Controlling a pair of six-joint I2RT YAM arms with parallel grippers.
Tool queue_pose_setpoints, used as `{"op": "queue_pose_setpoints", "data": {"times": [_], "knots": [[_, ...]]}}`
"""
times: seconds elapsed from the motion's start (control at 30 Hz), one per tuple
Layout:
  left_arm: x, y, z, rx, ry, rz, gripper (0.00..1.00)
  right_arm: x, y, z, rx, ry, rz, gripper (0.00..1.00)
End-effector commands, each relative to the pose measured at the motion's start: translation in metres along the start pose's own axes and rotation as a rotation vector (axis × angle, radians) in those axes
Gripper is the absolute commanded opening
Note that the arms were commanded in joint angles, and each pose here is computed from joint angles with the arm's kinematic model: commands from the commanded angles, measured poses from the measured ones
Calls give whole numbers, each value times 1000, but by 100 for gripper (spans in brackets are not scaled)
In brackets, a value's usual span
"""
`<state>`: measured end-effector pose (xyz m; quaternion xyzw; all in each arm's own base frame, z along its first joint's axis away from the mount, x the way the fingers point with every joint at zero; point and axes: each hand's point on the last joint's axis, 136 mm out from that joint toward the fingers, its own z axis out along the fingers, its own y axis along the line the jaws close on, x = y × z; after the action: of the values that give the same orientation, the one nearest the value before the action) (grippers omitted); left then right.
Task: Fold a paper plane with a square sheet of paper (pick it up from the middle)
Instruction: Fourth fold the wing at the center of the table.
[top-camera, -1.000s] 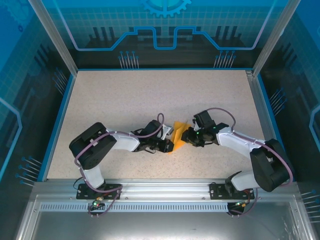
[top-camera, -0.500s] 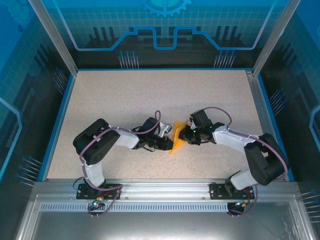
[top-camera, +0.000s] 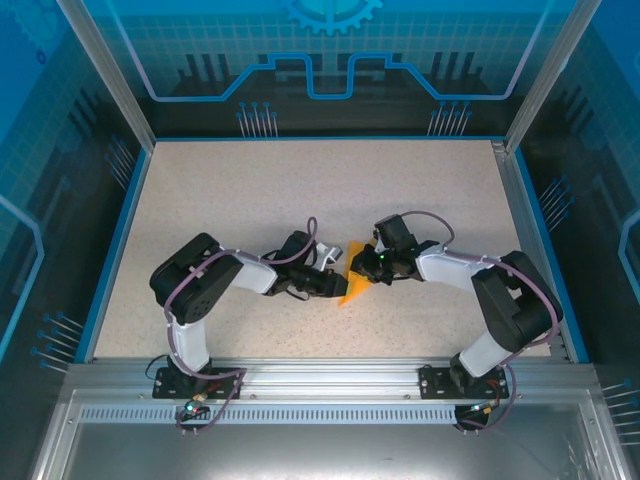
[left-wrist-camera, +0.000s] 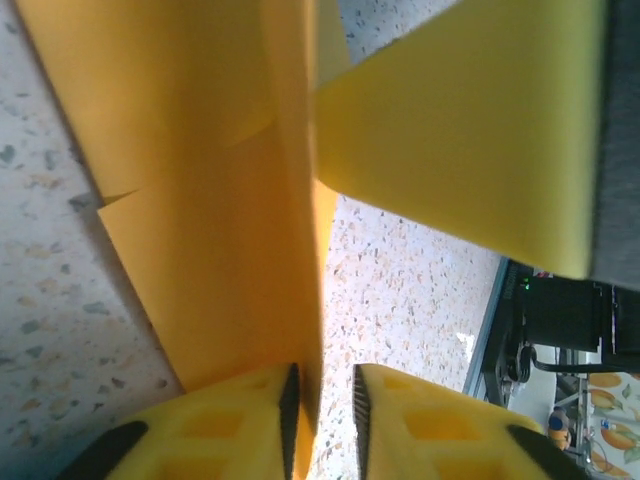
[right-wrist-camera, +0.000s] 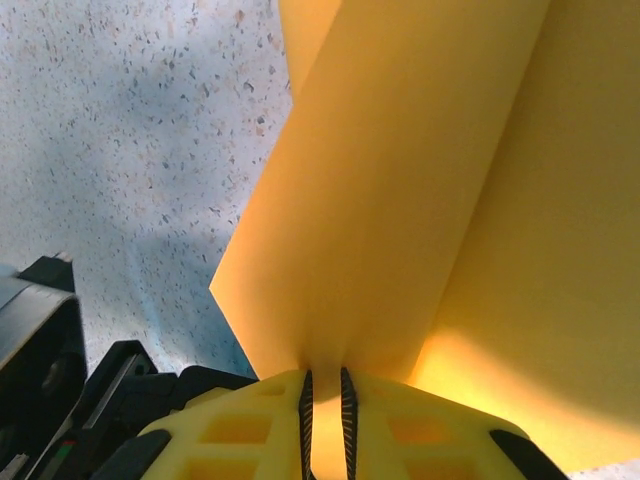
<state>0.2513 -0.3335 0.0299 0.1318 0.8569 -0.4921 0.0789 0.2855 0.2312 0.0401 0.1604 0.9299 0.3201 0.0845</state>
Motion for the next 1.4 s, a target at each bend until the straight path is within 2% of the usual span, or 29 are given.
{"op": "queue_pose_setpoints", "data": {"times": [0.0, 0.4, 0.63, 0.8, 0.97, 1.2, 1.37], "knots": [[-8, 10, -5, -59, -29, 14, 31, -3, 7, 2, -1, -9, 1, 18], [-8, 5, -9, -165, -54, 106, 39, -4, 9, 0, -7, -9, -4, 18], [-9, 12, -3, -260, -74, 125, 40, -2, 9, 1, -7, -1, -2, 18], [-8, 10, 1, -267, -66, 141, 38, -2, 8, 1, -8, 0, -2, 18], [-6, 12, 3, -275, -56, 140, 30, -2, 8, -1, -5, -3, -1, 18], [-7, 9, 4, -257, -67, 127, 8, -4, 1, -10, 21, -24, -3, 18], [-14, 8, -1, -200, -90, 74, 5, -8, -10, -28, 37, -67, 9, 20]]}}
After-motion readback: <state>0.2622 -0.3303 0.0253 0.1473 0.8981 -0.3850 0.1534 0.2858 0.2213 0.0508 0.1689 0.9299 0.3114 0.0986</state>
